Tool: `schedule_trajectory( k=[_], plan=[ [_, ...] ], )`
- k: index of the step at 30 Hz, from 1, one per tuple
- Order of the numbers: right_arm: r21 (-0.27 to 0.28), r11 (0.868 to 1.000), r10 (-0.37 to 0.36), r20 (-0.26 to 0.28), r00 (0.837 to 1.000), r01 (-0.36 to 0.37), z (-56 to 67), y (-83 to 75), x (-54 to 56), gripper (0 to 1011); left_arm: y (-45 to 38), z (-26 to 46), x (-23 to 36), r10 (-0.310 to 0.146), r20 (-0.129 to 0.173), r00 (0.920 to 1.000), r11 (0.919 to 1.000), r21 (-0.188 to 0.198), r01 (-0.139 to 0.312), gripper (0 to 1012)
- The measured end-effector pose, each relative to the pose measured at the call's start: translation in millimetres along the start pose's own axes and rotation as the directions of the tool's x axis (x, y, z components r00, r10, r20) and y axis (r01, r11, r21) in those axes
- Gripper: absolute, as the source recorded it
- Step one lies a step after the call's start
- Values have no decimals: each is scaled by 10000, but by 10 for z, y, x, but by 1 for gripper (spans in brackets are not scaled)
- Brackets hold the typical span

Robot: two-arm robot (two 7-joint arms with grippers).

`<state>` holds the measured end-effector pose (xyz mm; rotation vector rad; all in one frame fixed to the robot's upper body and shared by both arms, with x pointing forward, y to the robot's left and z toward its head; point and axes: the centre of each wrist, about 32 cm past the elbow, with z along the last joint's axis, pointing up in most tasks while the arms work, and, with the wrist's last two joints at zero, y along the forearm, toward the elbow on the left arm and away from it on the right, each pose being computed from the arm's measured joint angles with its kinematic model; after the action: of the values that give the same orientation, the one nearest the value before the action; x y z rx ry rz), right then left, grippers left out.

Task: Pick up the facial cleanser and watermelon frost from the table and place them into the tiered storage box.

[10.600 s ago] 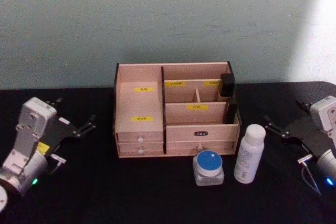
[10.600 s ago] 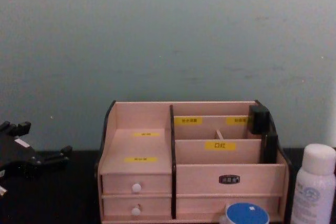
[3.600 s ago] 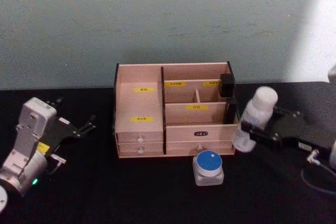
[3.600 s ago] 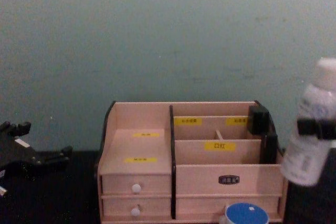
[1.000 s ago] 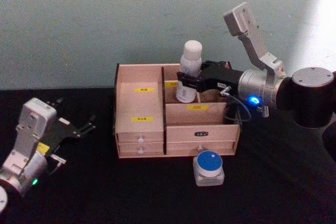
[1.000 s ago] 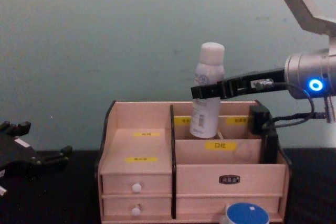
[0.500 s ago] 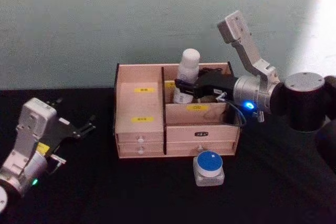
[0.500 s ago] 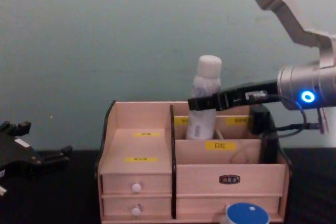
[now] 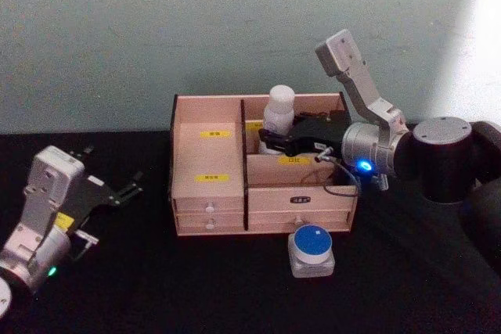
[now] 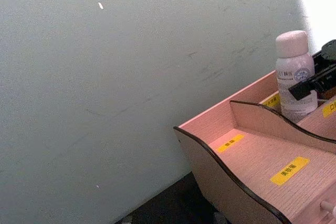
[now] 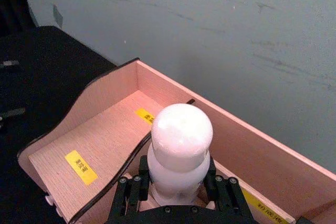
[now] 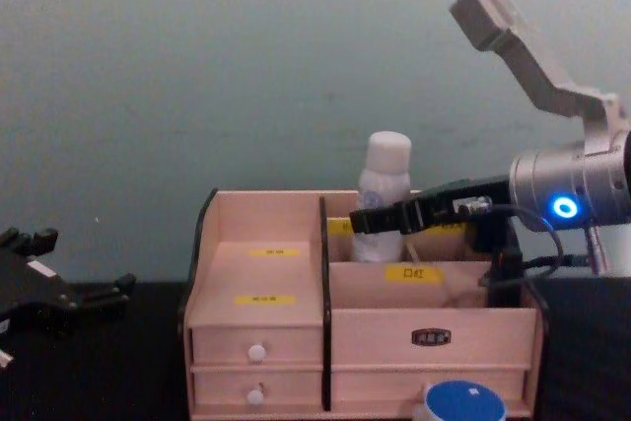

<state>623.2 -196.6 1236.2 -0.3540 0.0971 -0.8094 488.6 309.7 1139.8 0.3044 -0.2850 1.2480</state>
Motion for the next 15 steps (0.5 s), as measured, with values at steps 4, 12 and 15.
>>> schedule_trajectory(
  k=[4,12,15],
  plan=[
    [-69,10000,-43,20,10000,43,-17,23,-3,599,0,0,0,0,0,10000,10000,1,0,1001],
    [-126,9999,-104,58,9999,105,-28,42,-8,599,0,0,0,0,0,10000,10000,0,0,1001],
    [-123,9998,-135,124,9998,137,-27,48,-12,596,0,0,0,0,0,10000,10000,0,0,1001]
  ],
)
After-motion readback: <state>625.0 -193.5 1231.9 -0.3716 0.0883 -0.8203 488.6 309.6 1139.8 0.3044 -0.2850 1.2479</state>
